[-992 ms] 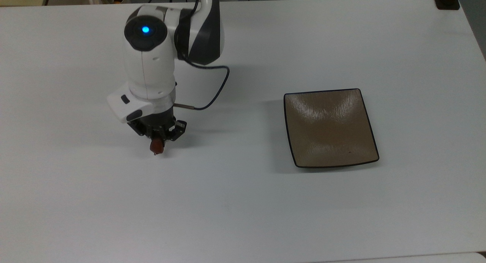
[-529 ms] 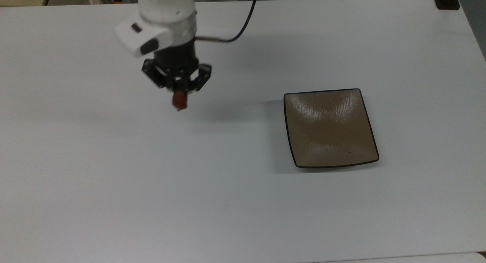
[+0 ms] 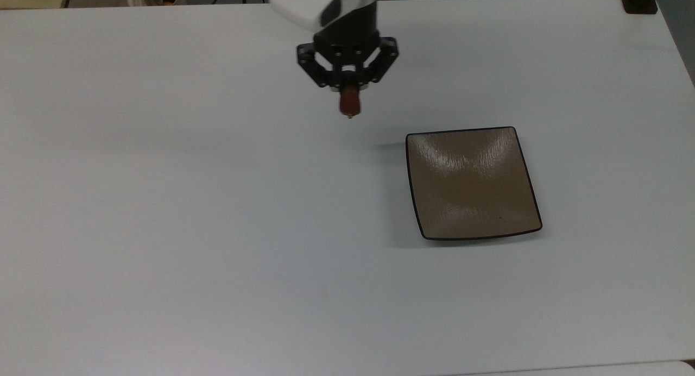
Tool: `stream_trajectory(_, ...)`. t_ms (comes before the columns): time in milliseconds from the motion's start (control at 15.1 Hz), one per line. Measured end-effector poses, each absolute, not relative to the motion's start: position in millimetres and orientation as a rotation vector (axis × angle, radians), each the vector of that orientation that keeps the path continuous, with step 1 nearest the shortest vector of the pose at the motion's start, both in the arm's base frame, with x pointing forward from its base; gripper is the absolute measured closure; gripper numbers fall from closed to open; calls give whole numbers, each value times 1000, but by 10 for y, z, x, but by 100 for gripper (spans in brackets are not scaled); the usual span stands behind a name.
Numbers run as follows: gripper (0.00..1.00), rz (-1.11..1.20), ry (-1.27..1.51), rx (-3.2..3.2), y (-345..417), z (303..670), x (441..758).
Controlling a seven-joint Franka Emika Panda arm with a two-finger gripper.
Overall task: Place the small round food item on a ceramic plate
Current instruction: 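Lift the held food item and carry it over the square plate, then lower the food item onto the plate and open the gripper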
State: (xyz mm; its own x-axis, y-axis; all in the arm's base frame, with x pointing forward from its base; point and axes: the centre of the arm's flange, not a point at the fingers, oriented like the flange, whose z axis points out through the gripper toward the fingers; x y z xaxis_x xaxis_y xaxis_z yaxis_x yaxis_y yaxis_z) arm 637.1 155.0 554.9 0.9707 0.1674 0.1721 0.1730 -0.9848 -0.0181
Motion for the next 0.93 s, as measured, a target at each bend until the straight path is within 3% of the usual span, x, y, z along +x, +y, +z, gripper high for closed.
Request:
stream_trajectory(595,79,-285,-336,-3031,2845,5098,6185)
stream_trajectory(926,78,-359,-380,-3004,3371,4430,6283)
